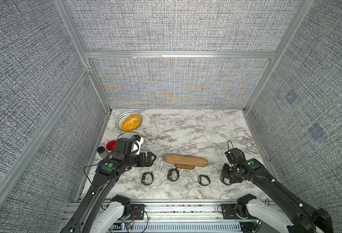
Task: Place watch on stand
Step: Pick up the watch at the center of the board.
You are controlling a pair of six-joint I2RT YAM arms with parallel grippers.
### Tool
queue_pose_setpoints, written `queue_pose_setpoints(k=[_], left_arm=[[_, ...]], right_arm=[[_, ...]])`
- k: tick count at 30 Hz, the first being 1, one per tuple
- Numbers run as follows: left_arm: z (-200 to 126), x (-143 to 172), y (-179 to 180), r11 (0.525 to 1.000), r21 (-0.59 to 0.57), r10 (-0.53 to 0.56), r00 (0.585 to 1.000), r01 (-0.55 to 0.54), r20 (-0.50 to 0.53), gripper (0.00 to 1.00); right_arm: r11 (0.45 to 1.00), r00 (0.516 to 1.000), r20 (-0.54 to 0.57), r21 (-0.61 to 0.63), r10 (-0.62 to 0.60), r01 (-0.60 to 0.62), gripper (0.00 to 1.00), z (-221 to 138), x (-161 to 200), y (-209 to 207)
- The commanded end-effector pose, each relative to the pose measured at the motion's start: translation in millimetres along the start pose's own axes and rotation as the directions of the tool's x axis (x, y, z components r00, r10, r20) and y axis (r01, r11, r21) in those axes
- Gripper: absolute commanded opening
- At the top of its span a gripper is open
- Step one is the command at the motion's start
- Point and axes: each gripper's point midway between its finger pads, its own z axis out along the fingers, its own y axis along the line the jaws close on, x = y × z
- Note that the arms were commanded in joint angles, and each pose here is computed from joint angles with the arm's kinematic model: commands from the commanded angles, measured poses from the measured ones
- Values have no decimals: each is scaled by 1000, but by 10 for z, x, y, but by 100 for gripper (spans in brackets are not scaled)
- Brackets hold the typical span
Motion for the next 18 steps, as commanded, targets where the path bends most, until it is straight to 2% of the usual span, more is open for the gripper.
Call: queue_pose_setpoints(k=[1, 9, 18], left_arm=[[43, 55, -35, 1000, 4, 18, 999, -17, -27, 99], [80, 129, -87, 999, -1, 46, 998, -46, -53, 99], [117, 177, -123, 998, 2, 64, 995, -64, -78, 99]], right_arm=[[1000, 1000, -8, 6, -15, 15, 44, 19, 14, -4], [999, 999, -31, 14, -34, 35, 35, 114, 28, 21], [998, 998, -44, 33, -47, 48, 31, 185, 75, -6]])
